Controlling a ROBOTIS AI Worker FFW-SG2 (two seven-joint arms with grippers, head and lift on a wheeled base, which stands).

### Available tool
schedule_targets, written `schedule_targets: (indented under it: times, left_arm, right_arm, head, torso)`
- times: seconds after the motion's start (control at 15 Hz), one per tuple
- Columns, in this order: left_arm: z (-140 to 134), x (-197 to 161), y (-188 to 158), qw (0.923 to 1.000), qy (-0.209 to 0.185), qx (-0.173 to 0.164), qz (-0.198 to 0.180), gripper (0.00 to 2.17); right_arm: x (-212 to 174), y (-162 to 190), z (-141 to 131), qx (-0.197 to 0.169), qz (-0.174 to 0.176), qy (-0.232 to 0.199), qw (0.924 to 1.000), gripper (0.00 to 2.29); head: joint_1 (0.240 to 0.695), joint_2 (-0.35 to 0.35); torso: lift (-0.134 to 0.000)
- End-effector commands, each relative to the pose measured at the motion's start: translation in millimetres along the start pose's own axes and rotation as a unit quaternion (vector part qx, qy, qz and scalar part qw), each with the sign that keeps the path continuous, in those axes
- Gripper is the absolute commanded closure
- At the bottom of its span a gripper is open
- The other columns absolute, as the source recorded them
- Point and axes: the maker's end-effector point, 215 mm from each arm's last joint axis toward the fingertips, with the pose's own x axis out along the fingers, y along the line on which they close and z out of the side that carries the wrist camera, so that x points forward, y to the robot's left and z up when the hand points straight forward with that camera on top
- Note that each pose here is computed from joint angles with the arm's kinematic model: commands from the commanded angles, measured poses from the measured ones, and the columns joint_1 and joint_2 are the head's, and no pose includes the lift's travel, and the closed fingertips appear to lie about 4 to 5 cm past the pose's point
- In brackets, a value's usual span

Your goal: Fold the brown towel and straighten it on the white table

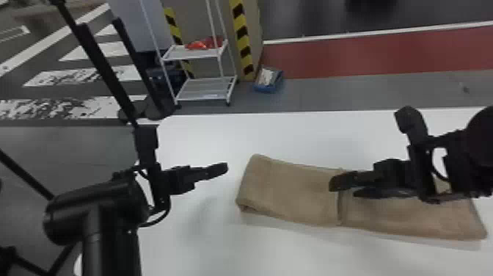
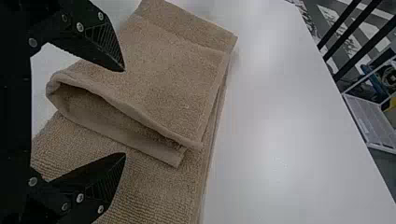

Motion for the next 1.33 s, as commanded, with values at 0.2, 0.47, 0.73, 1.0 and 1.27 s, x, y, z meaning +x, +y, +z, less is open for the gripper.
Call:
schedule_targets:
  times: [0.2,0.47,0.73,1.0,1.27]
  left_arm:
    - [0.4,0.4,-0.4,1.0000,0.000,0.000,-0.001,0.05]
    - [-2.0,1.7,0.5,1.0000,0.002,-0.002,-0.001,0.05]
    - [0.0,0.8,3.5,1.0000,-0.002,-0.001,0.000,0.05]
    - [-0.4,1.0,4.2,1.0000,-0.002,-0.001,0.000,0.05]
    - [2.9,1.5,3.4,1.0000,-0.004,-0.001,-0.001,0.05]
  right_arm:
    - [9.1,-1.9,-2.9,-0.003,0.002,0.003,1.0000,0.38]
    - [12.7,-0.6,6.9,-0.012,0.009,-0.013,0.9998,0.54]
    - [13.9,-2.9,7.6,-0.012,0.008,-0.015,0.9998,0.65]
    - [14.8,-4.3,7.5,-0.010,0.007,-0.013,0.9998,0.83]
    - [11.4,8.9,13.5,-0.007,0.040,-0.022,0.9989,1.18]
  head:
    - [0.695,0.288]
    - [0.695,0.290]
    - [0.695,0.289]
    - [0.695,0.291]
    - [0.695,0.293]
  torso:
    - [-0.124]
    - [-0.124]
    - [-0.124]
    - [-0.124]
    - [-0.124]
